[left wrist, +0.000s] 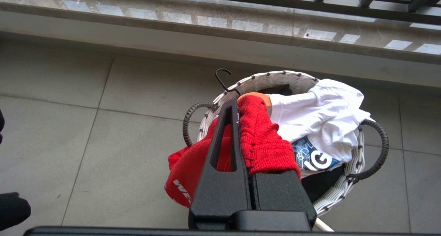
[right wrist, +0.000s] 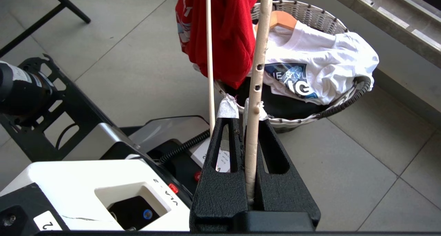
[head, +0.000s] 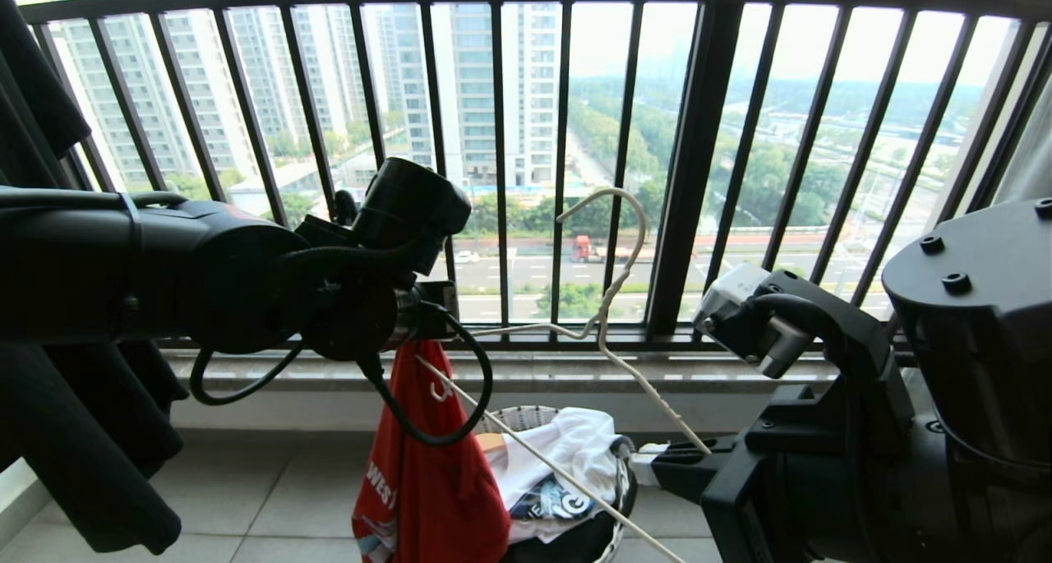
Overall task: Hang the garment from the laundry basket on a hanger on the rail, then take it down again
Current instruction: Hang the clothes on the clothes rack
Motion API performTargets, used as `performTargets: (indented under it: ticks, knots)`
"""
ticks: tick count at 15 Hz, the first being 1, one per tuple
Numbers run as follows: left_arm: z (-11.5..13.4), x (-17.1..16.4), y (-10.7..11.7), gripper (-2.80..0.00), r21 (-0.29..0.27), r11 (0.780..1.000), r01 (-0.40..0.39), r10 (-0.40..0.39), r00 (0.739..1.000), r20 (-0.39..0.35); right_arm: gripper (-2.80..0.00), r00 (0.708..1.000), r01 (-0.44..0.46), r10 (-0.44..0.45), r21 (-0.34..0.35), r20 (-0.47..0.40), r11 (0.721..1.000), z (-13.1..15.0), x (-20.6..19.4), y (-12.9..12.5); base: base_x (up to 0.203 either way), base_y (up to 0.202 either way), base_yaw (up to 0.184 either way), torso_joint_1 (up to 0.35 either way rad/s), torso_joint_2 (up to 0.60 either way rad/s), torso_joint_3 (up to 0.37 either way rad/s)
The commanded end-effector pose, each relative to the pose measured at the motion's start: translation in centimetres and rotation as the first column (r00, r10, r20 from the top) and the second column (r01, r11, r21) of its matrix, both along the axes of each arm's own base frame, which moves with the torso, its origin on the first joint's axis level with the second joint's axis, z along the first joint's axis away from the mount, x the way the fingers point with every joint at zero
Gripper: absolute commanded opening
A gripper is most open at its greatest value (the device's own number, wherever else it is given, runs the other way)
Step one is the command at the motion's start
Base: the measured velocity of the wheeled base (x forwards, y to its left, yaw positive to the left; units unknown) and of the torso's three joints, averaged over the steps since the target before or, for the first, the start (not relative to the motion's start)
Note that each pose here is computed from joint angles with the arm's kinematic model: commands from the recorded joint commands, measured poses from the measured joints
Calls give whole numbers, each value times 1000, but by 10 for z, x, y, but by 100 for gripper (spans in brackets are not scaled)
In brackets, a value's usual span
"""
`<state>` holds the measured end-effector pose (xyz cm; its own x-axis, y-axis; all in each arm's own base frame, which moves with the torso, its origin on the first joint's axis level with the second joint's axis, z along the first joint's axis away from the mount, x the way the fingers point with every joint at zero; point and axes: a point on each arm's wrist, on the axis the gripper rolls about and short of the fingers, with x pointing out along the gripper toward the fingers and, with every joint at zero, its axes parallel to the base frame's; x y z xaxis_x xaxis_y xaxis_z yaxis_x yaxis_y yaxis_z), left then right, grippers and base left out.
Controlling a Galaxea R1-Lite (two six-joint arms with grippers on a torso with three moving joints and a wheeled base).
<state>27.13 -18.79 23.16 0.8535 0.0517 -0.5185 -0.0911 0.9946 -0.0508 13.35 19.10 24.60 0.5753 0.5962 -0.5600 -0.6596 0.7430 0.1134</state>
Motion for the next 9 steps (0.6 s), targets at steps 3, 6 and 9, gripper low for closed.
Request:
performTargets:
  ticks: [3, 6, 9]
  knots:
    - [6, -9, 0, -280, -11, 1000, 12, -12, 1000, 13, -280, 1000, 28, -28, -18, 13, 999, -2, 1, 0, 0, 0, 0, 0, 0, 0]
    - [16, -17, -1, -280, -32, 999, 24, -23, 999, 36, -280, 998, 63, -62, -50, 21, 997, -8, 6, 4, 0, 0, 0, 0, 0, 0]
    - [26, -31, -4, -280, -51, 997, 57, -54, 997, 60, -280, 996, 81, -78, -60, 41, 995, -16, 12, 10, 0, 0, 0, 0, 0, 0]
